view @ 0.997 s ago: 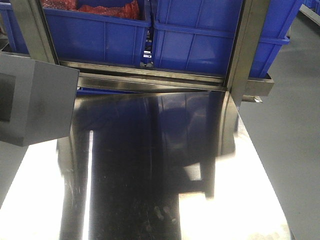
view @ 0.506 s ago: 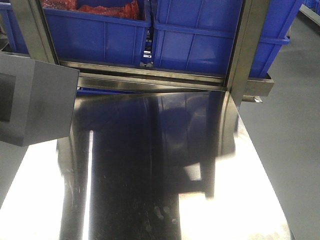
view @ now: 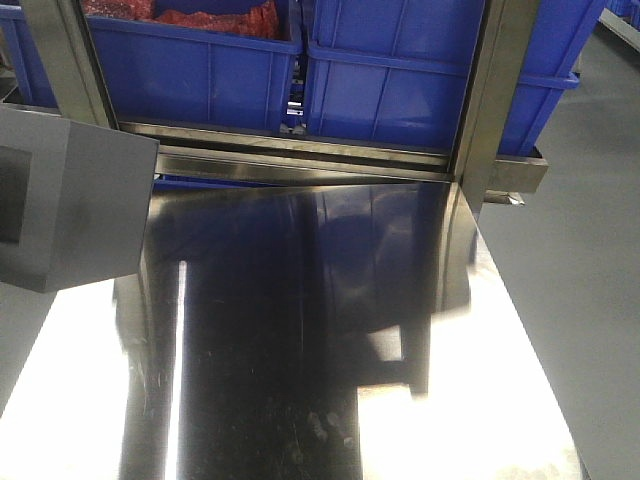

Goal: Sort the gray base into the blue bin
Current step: 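Raise the held gray block up beside the robot with the left gripper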

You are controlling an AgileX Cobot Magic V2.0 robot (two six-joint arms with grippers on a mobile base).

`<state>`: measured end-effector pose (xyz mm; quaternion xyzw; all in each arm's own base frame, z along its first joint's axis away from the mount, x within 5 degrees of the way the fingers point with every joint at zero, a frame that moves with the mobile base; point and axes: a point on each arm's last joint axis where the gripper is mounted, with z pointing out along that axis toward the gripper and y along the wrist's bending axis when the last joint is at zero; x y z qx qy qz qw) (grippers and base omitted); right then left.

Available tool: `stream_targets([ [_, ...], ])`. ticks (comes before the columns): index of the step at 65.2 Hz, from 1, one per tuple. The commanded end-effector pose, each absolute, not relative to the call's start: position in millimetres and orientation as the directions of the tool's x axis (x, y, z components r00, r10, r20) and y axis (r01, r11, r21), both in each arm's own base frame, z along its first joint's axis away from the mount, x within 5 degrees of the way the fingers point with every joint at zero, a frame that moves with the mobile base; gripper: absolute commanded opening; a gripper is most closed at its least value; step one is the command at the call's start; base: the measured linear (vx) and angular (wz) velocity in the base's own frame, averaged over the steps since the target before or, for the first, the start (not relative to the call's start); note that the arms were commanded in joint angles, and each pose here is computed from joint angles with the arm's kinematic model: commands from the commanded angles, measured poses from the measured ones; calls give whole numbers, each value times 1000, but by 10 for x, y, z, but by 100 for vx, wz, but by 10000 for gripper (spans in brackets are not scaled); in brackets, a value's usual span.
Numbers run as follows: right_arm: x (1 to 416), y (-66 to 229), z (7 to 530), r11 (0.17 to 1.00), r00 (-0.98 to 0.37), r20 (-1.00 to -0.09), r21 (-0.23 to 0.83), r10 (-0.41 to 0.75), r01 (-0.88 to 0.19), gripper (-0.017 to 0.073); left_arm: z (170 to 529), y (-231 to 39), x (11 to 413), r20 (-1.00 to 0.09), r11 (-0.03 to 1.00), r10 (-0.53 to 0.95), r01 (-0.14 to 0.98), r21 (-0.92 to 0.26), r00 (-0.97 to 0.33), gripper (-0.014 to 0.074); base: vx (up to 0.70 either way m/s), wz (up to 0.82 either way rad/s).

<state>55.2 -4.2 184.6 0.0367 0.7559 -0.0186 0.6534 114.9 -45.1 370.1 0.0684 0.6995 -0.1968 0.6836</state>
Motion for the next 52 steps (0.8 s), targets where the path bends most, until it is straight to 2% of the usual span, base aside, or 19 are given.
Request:
stream_targets([
  [1,562,-45,1908,997,-75,-997,5,11,81,-5,3909,-431,1117,-968,903,-241,381,-198,67,-6,0,0],
  [52,562,-45,1908,997,-75,-997,5,11,81,-5,3909,-431,1117,-968,903,-241,381,-198,67,-6,0,0],
])
